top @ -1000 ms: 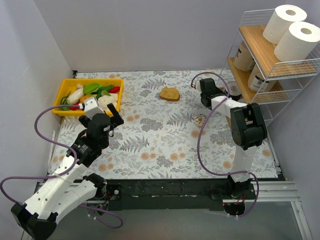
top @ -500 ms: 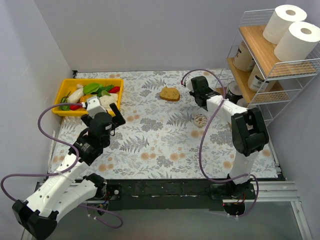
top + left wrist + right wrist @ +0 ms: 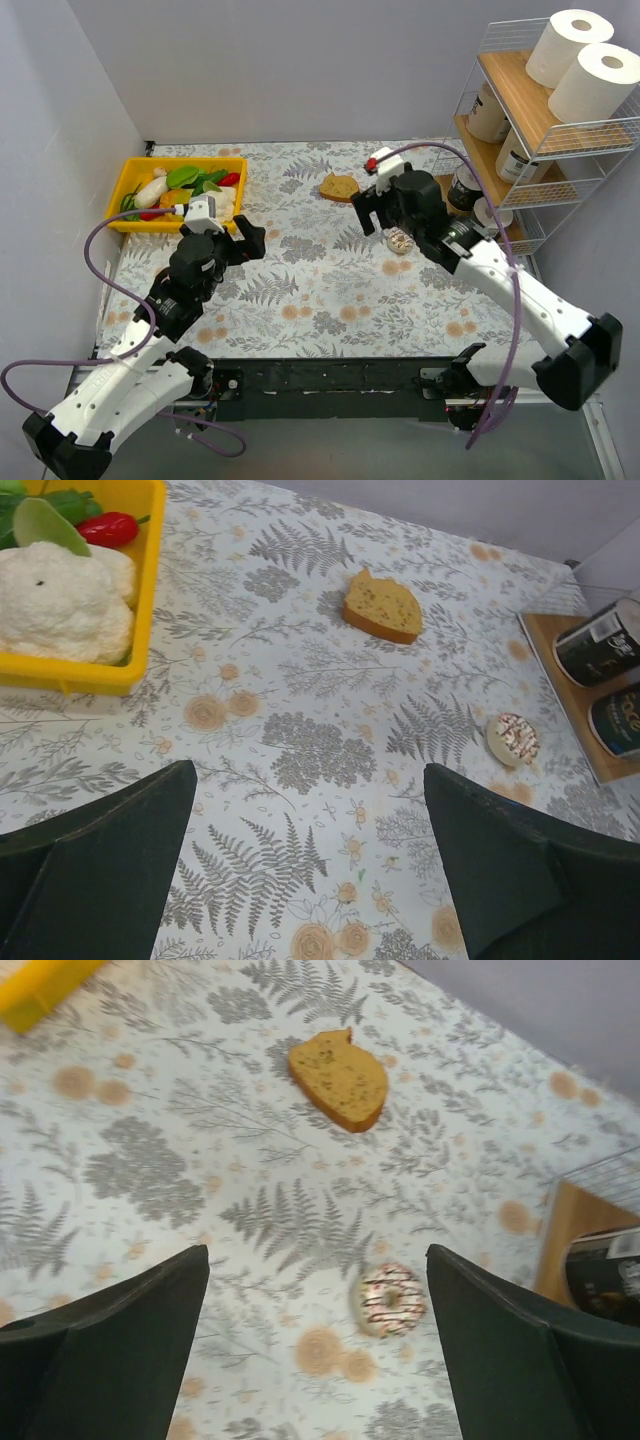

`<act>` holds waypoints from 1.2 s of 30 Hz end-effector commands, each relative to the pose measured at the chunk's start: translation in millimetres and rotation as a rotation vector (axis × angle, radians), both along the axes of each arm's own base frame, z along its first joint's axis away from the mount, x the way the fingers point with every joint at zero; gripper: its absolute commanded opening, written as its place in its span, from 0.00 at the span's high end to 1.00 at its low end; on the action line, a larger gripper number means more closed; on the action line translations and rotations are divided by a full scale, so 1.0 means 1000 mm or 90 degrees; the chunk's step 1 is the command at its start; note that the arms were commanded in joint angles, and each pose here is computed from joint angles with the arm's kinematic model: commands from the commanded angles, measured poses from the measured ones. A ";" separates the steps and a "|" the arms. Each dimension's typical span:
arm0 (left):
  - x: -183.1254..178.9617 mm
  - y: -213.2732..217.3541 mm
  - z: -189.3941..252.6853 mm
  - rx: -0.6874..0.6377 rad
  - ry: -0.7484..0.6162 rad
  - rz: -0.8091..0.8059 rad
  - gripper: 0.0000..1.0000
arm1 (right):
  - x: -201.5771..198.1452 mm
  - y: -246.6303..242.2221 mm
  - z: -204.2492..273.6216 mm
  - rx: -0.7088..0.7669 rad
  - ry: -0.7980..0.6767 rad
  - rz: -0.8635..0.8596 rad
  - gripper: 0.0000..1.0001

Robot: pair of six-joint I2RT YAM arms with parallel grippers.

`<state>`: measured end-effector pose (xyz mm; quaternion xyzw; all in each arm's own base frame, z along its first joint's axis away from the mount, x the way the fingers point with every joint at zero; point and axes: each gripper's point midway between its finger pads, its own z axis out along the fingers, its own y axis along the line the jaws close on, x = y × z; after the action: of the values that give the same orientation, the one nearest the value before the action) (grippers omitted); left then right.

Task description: Place and organize the paper towels onto the shelf

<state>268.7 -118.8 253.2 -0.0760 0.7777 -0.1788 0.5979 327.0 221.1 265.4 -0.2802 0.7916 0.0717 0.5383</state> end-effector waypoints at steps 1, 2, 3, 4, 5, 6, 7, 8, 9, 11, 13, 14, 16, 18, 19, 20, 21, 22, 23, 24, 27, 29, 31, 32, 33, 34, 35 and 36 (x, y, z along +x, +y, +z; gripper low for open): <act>-0.008 -0.022 0.013 -0.018 -0.041 -0.092 0.02 | -0.049 0.008 -0.011 0.187 0.083 0.024 0.03; -0.010 -0.026 0.014 -0.024 -0.043 -0.109 0.02 | -0.056 0.007 -0.012 0.208 0.087 0.030 0.02; -0.011 -0.028 0.014 -0.028 -0.043 -0.116 0.02 | -0.062 0.007 -0.011 0.227 0.087 0.039 0.01; -0.012 -0.030 0.015 -0.033 -0.044 -0.121 0.02 | -0.072 0.005 -0.010 0.259 0.091 0.043 0.01; -0.013 -0.032 0.016 -0.042 -0.045 -0.126 0.02 | -0.077 0.003 -0.007 0.278 0.090 0.044 0.02; -0.015 -0.035 0.017 -0.049 -0.046 -0.137 0.02 | -0.082 0.002 -0.003 0.293 0.089 0.046 0.02; -0.016 -0.036 0.021 -0.057 -0.050 -0.142 0.02 | -0.089 -0.001 0.006 0.316 0.080 0.052 0.01; -0.017 -0.039 0.025 -0.064 -0.051 -0.152 0.02 | -0.092 -0.002 0.009 0.333 0.080 0.050 0.01; -0.020 -0.044 0.038 -0.076 -0.063 -0.171 0.02 | -0.095 -0.004 0.013 0.343 0.076 0.049 0.02; -0.023 -0.050 0.050 -0.090 -0.068 -0.193 0.02 | -0.100 -0.010 0.027 0.368 0.062 0.045 0.01; -0.028 -0.058 0.074 -0.110 -0.087 -0.226 0.02 | -0.103 -0.016 0.034 0.377 0.053 0.036 0.01; -0.028 -0.060 0.080 -0.113 -0.085 -0.230 0.02 | -0.104 -0.017 0.040 0.384 0.051 0.033 0.01; -0.034 -0.073 0.095 -0.126 -0.083 -0.279 0.02 | -0.106 -0.019 0.048 0.393 0.043 0.036 0.01; -0.035 -0.080 0.094 -0.131 -0.064 -0.298 0.02 | -0.108 -0.019 0.054 0.401 0.038 0.041 0.01; -0.036 -0.082 0.099 -0.142 -0.063 -0.305 0.02 | -0.108 -0.020 0.055 0.401 0.034 0.038 0.01; -0.039 -0.084 0.100 -0.146 -0.060 -0.317 0.02 | -0.107 -0.021 0.057 0.404 0.032 0.037 0.01; -0.040 -0.085 0.102 -0.150 -0.060 -0.320 0.02 | -0.108 -0.022 0.061 0.409 0.026 0.036 0.01; -0.041 -0.085 0.105 -0.157 -0.061 -0.320 0.02 | -0.108 -0.024 0.063 0.412 0.022 0.031 0.01; -0.041 -0.083 0.106 -0.157 -0.059 -0.314 0.02 | -0.107 -0.024 0.066 0.414 0.018 0.030 0.01; -0.041 -0.083 0.108 -0.160 -0.058 -0.310 0.02 | -0.109 -0.025 0.070 0.420 0.014 0.032 0.01; -0.043 -0.080 0.117 -0.164 -0.059 -0.305 0.02 | -0.112 -0.023 0.087 0.436 -0.002 0.050 0.01; -0.045 -0.079 0.124 -0.173 -0.061 -0.304 0.02 | -0.113 -0.025 0.097 0.443 -0.013 0.052 0.02; -0.047 -0.078 0.128 -0.179 -0.063 -0.305 0.02 | -0.110 -0.026 0.098 0.444 -0.019 0.044 0.02; -0.048 -0.078 0.131 -0.184 -0.066 -0.305 0.02 | -0.109 -0.026 0.097 0.444 -0.019 0.040 0.02; -0.050 -0.077 0.132 -0.187 -0.068 -0.306 0.02 | -0.108 -0.026 0.097 0.443 -0.019 0.038 0.01; -0.050 -0.077 0.133 -0.189 -0.068 -0.305 0.02 | -0.107 -0.026 0.096 0.442 -0.018 0.036 0.01; -0.051 -0.077 0.135 -0.191 -0.071 -0.306 0.02 | -0.107 -0.026 0.097 0.442 -0.021 0.036 0.01; -0.051 -0.077 0.135 -0.195 -0.069 -0.306 0.02 | -0.106 -0.027 0.098 0.442 -0.021 0.033 0.01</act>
<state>226.6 -197.5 373.0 0.0321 0.7137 -0.4195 0.5601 218.4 198.2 333.5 -0.1174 0.7294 0.3364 0.5840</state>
